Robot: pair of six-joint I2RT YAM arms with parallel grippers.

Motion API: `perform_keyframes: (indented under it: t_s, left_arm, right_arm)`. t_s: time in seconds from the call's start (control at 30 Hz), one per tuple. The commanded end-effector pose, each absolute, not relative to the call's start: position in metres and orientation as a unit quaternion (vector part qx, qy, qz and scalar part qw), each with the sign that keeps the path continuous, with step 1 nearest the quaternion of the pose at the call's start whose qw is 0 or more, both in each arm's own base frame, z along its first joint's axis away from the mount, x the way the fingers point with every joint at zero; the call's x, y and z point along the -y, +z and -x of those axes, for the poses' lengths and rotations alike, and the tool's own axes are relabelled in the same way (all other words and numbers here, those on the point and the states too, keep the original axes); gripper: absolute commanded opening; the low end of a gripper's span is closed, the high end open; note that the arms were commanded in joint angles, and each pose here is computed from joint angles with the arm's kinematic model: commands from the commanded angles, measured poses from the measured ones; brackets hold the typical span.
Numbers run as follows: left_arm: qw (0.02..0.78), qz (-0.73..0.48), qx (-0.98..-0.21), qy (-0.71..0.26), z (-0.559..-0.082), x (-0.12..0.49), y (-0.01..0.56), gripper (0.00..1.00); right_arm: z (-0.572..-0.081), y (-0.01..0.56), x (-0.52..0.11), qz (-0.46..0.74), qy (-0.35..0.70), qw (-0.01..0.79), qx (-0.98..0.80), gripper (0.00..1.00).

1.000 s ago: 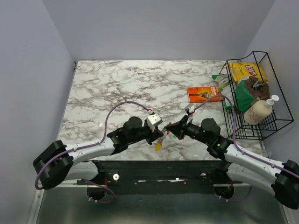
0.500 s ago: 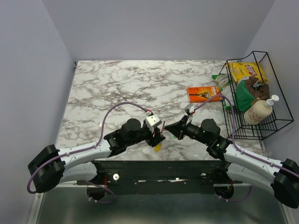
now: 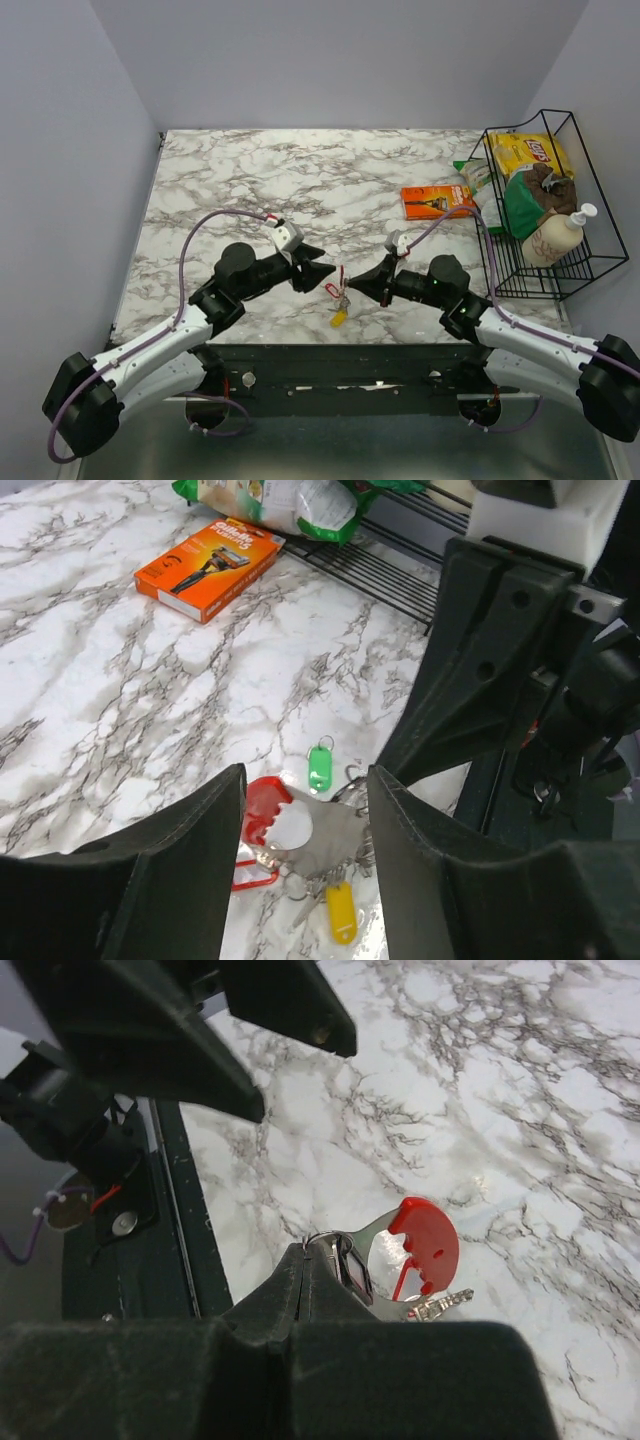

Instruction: Put the keys on the keyring

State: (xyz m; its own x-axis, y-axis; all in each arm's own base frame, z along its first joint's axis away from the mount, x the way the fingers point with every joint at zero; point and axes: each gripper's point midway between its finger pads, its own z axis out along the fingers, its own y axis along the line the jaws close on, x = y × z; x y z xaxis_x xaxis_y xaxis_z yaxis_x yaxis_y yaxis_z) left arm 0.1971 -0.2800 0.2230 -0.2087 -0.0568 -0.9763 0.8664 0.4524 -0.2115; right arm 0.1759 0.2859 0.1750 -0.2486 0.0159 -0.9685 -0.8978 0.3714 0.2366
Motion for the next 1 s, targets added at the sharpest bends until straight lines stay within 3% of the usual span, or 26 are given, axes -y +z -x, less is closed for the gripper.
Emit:
perform_keyframes:
  t_s: [0.0, 0.27, 0.6, 0.97]
  left_arm:
    - [0.522, -0.341, -0.597, -0.504, -0.175, 0.276, 0.23, 0.56]
    - [0.498, -0.391, -0.553, -0.541, -0.163, 0.28, 0.229, 0.52]
    - [0.438, -0.405, -0.573, -0.562, -0.163, 0.291, 0.202, 0.48]
    - [0.419, -0.408, -0.574, -0.573, -0.165, 0.297, 0.194, 0.52]
  right_arm:
    - [-0.162, 0.18, -0.293, 0.398, 0.464, 0.508, -0.606, 0.01]
    - [-0.159, 0.181, -0.296, 0.413, 0.473, 0.504, -0.593, 0.01]
    - [-0.163, 0.188, -0.294, 0.409, 0.472, 0.514, -0.588, 0.01]
    - [-0.162, 0.195, -0.293, 0.408, 0.475, 0.519, -0.582, 0.01]
